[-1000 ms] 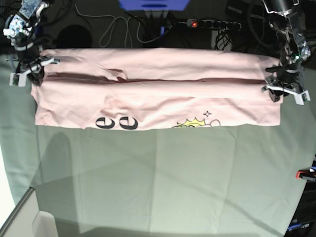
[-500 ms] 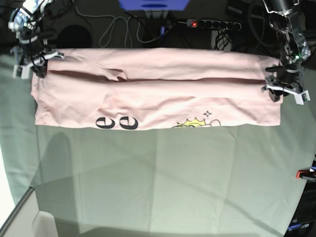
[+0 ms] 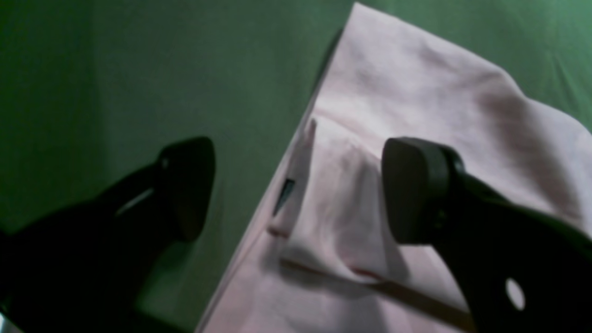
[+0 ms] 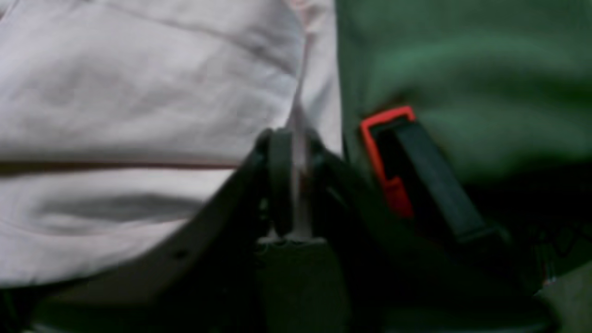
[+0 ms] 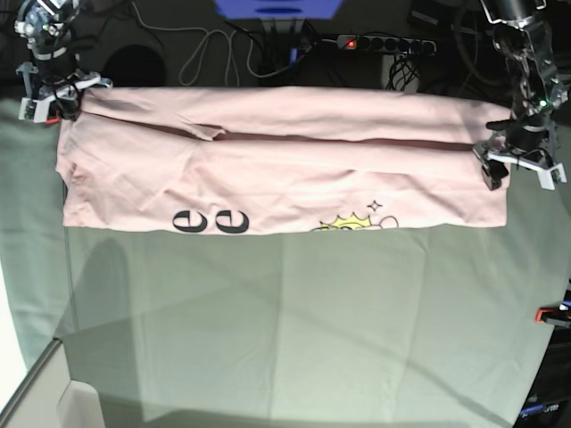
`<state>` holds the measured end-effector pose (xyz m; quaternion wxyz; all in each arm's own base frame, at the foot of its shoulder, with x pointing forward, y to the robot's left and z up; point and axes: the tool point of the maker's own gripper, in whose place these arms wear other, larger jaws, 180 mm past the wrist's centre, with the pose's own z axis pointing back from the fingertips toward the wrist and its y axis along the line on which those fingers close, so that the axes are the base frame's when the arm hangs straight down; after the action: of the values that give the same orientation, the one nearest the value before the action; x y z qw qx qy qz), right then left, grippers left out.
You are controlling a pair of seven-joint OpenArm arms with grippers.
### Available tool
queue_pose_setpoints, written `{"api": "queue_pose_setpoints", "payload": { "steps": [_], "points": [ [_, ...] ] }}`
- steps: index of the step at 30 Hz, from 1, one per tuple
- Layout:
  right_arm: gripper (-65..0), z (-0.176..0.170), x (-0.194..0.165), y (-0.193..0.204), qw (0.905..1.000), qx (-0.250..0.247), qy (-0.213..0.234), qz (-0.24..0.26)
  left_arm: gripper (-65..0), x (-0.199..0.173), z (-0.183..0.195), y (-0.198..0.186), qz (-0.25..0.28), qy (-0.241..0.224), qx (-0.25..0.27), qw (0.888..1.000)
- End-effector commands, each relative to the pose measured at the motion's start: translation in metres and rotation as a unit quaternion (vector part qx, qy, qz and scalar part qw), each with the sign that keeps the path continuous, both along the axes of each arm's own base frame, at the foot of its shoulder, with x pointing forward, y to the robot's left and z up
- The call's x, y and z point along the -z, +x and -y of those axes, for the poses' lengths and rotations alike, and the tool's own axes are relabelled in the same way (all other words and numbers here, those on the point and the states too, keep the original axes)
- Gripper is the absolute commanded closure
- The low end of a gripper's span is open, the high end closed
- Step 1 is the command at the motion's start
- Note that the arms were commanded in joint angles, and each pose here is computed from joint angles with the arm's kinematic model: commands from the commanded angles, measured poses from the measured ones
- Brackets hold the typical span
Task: Layout the t-shirt on the table in an organized manner, then fold the t-shirt properly
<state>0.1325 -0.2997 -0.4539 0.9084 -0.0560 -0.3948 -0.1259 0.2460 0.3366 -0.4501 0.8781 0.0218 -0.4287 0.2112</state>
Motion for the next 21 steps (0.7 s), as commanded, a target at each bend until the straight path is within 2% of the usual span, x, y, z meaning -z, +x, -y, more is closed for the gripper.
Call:
{"api": "queue_pose_setpoints", "payload": {
  "steps": [1,4,6,16,18,21],
  "points": [
    [-15.4,0.006,-0.009,0.001,0.9998,0.003,-0.01,0.016,-54.6,-0.014,-0.009,0.008,0.021,0.014,0.001,1.0],
    [-21.6,0.009,-0.01,-0.001,0.9998,0.006,-0.012,0.016,-54.7,-0.01,-0.009,0.003,0.014,0.013,0.0,1.0],
    [-23.5,0.009,-0.01,-0.001,0.9998,0.006,-0.012,0.016,-54.7,-0.008,-0.008,0.001,0.013,0.011,0.0,1.0],
    [-23.6,0.006,-0.009,0.0,0.9998,0.004,-0.009,0.016,-53.9,0.006,0.003,-0.012,-0.004,-0.002,-0.001,1.0],
    [-23.6,0.006,-0.009,0.0,0.9998,0.004,-0.009,0.016,-48.7,0.016,0.005,-0.016,-0.017,-0.008,-0.001,1.0],
    [-23.6,0.006,-0.009,0.0,0.9998,0.004,-0.009,0.016,-32.8,0.036,0.012,-0.026,-0.044,-0.022,0.004,0.999]
  ]
}}
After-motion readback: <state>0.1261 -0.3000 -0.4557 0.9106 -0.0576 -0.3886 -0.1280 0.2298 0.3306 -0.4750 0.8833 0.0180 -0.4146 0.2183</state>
